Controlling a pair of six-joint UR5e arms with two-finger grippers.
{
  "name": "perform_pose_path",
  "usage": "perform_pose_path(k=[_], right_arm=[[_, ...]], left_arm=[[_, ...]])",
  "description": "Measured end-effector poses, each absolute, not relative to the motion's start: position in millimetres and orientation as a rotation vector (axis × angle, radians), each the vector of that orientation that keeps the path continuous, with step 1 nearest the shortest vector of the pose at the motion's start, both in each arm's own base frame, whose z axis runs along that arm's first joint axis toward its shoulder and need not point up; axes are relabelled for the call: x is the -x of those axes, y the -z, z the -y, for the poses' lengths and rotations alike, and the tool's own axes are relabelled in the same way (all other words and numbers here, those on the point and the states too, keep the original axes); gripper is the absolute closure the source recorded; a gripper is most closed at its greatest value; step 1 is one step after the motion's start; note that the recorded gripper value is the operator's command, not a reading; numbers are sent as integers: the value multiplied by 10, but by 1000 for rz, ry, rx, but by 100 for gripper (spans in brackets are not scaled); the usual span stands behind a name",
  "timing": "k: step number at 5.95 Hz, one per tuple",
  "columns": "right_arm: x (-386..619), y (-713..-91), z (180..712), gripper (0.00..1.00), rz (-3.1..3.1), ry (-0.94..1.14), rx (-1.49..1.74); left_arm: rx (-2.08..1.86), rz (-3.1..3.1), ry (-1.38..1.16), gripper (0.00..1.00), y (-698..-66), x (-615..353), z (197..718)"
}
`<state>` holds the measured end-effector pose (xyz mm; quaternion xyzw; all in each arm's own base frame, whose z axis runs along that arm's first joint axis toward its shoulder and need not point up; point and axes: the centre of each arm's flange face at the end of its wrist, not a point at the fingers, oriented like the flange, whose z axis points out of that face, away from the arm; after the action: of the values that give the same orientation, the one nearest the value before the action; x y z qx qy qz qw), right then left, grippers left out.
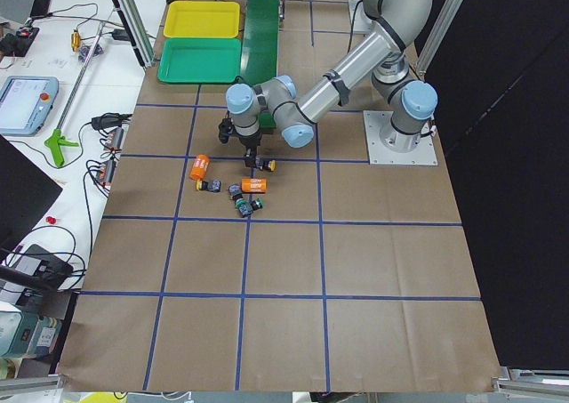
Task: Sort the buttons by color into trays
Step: 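Grasp the yellow-capped button with the left gripper, carry it to belt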
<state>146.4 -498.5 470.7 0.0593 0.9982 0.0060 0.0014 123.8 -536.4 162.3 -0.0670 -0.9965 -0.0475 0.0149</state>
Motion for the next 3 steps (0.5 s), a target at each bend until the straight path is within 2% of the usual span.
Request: perform_pose_path(k=[1, 2, 3], right_arm=[[-1461, -4717, 4982, 0, -3135, -15, -178], [-1459, -4737, 4969, 0, -3136, -8, -176], [-1457, -4753, 4949, 0, -3137, -4, -175]], left_arm=[[213, 3114, 156, 78, -1622, -1274, 5336], [218, 3126, 147, 92, -1675, -1293, 5344], [220, 3133, 135, 99, -1733, -1303, 5353]])
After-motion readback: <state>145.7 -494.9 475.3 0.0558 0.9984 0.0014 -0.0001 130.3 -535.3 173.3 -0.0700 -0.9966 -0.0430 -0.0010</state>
